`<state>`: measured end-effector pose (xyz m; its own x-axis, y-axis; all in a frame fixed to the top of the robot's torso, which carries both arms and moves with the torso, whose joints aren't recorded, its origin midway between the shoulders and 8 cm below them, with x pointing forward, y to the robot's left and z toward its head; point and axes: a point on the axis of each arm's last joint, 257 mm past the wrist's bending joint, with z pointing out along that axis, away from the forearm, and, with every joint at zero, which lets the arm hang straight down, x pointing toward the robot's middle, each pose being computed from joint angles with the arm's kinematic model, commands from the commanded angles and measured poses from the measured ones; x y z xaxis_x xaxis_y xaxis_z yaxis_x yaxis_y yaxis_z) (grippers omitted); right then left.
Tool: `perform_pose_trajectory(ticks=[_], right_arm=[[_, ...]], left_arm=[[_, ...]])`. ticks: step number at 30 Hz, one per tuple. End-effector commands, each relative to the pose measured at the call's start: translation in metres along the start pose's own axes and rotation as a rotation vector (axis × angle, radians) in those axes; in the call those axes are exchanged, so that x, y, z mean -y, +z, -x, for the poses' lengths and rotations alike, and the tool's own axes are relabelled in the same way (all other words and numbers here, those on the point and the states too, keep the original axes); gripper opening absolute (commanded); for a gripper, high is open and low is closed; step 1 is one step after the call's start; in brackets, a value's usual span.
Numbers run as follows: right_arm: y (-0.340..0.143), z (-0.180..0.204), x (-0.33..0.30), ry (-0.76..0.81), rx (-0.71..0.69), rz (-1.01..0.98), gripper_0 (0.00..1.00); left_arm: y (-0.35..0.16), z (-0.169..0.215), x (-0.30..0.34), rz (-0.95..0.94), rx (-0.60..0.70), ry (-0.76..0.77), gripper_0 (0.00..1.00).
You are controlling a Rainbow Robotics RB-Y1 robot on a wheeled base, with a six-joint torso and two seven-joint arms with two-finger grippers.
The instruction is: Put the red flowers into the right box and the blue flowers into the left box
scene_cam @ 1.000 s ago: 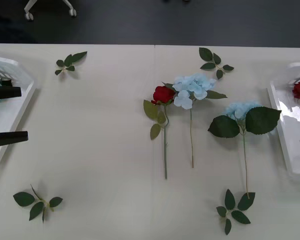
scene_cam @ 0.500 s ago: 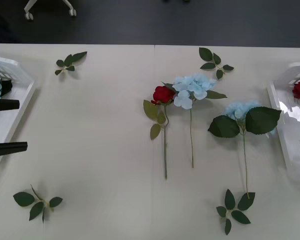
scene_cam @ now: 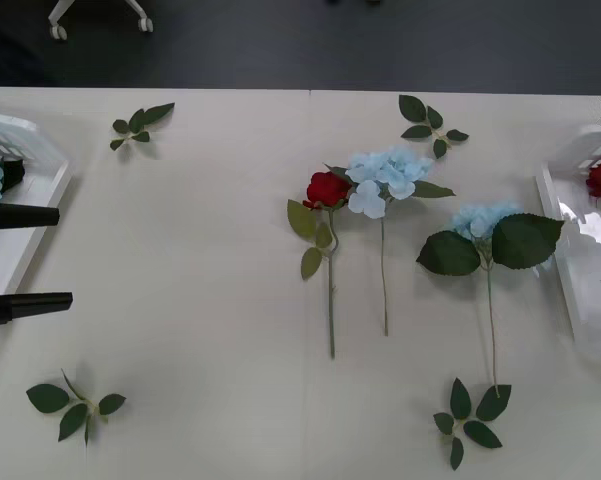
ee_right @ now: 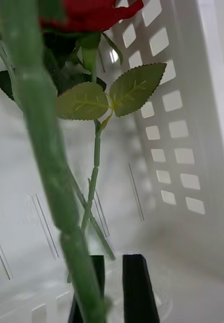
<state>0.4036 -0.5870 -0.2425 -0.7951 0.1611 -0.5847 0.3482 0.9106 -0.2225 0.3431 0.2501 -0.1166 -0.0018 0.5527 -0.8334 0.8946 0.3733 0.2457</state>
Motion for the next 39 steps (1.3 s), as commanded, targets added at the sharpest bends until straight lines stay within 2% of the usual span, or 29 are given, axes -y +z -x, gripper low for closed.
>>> perform_pose_trajectory(ticks=[1, 2, 3, 13, 24, 30, 39], right_arm=[[-0.006, 0.015, -0.006, -0.023, 0.038, 0.003, 0.67], [-0.005, 0.015, -0.008, -0.028, 0.039, 0.006, 0.79], [-0.004, 0.014, -0.009, -0.027, 0.04, 0.009, 0.82], [-0.005, 0.011, -0.034, 0.001, 0.031, 0.088, 0.82], [-0.064, 0.007, -0.131, -0.031, -0.009, 0.376, 0.82], [-0.094, -0.02, -0.204, -0.092, -0.038, 0.537, 0.83], [-0.073, -0.067, -0.281, -0.181, -0.048, 0.563, 0.82]], left_arm=[[-0.004, 0.004, 0.001, 0.009, -0.013, 0.062, 1.0], [-0.004, 0.004, 0.001, 0.009, -0.013, 0.062, 1.0], [-0.004, 0.004, 0.001, 0.009, -0.013, 0.062, 1.0], [-0.004, 0.004, 0.001, 0.009, -0.013, 0.062, 1.0], [-0.004, 0.004, 0.001, 0.009, -0.013, 0.062, 1.0], [-0.004, 0.004, 0.001, 0.009, -0.013, 0.062, 1.0], [-0.004, 0.004, 0.001, 0.009, -0.013, 0.062, 1.0]])
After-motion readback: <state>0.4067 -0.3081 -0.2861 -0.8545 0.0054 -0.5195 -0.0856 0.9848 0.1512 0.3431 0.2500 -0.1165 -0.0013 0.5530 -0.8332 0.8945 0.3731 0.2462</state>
